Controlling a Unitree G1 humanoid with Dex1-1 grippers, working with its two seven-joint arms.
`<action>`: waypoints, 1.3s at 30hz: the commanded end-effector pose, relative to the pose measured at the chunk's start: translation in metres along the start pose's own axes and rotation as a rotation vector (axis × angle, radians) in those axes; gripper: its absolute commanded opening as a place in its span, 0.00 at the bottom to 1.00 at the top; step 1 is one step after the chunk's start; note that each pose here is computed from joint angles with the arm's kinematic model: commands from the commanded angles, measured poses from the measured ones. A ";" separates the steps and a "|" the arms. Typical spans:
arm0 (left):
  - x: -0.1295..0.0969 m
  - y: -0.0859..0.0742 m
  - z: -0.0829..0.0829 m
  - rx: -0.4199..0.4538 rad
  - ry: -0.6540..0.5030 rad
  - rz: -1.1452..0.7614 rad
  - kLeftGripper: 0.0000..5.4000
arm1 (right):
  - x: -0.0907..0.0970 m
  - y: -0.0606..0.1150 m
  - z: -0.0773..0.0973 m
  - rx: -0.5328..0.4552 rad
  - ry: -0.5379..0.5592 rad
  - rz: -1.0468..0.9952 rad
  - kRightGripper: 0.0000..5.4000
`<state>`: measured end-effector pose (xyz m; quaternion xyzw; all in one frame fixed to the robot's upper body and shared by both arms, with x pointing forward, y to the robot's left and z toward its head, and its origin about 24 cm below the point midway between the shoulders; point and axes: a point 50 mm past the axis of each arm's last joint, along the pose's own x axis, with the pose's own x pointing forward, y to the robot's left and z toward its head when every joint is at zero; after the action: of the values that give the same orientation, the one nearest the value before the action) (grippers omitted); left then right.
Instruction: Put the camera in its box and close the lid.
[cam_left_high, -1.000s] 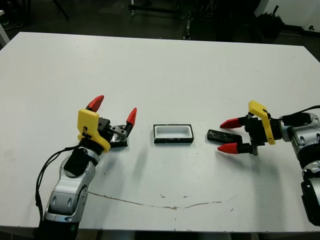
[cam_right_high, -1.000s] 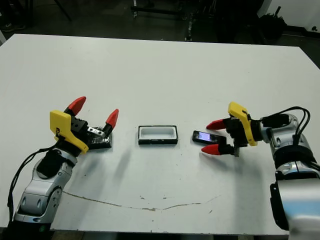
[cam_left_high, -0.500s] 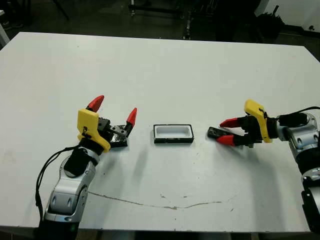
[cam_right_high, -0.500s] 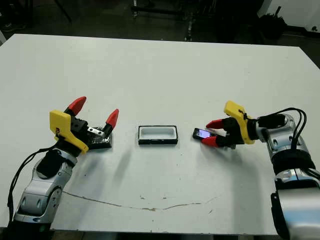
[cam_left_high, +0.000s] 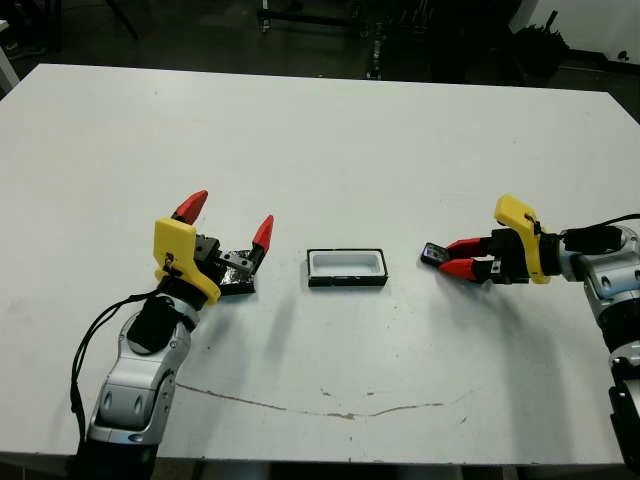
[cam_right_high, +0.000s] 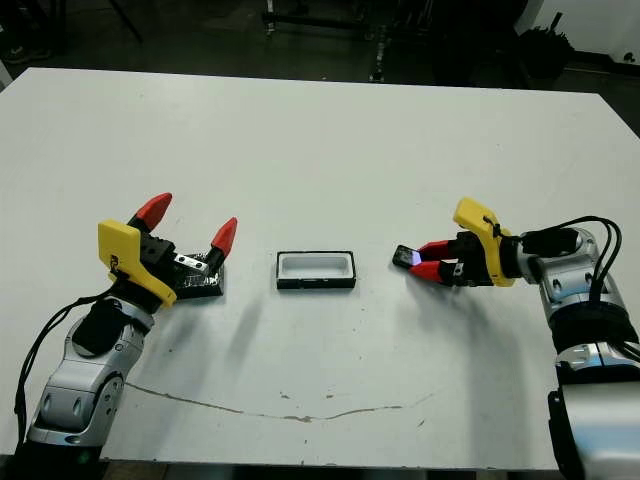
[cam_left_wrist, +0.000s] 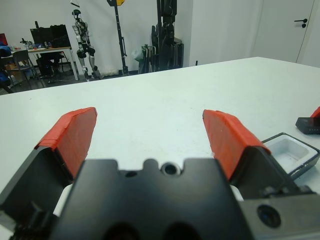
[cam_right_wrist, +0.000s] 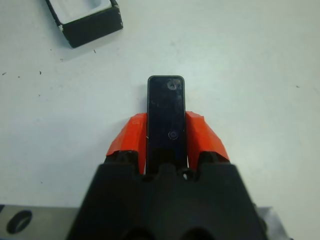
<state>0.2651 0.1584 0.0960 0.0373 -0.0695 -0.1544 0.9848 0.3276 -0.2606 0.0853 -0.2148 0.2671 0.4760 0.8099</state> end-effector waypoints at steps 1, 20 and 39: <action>-0.001 0.001 -0.002 0.009 0.014 0.013 1.00 | -0.006 -0.003 -0.001 0.004 0.015 -0.028 0.31; -0.002 0.001 -0.003 -0.001 0.019 0.002 1.00 | -0.007 -0.018 0.076 0.004 -0.268 0.026 0.31; -0.003 0.001 -0.001 -0.002 0.007 0.023 1.00 | 0.052 0.009 0.141 -0.151 -0.251 0.246 0.31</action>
<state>0.2646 0.1584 0.0967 0.0347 -0.0701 -0.1492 0.9857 0.3727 -0.1426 0.1563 -0.1762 0.1529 0.6060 0.7605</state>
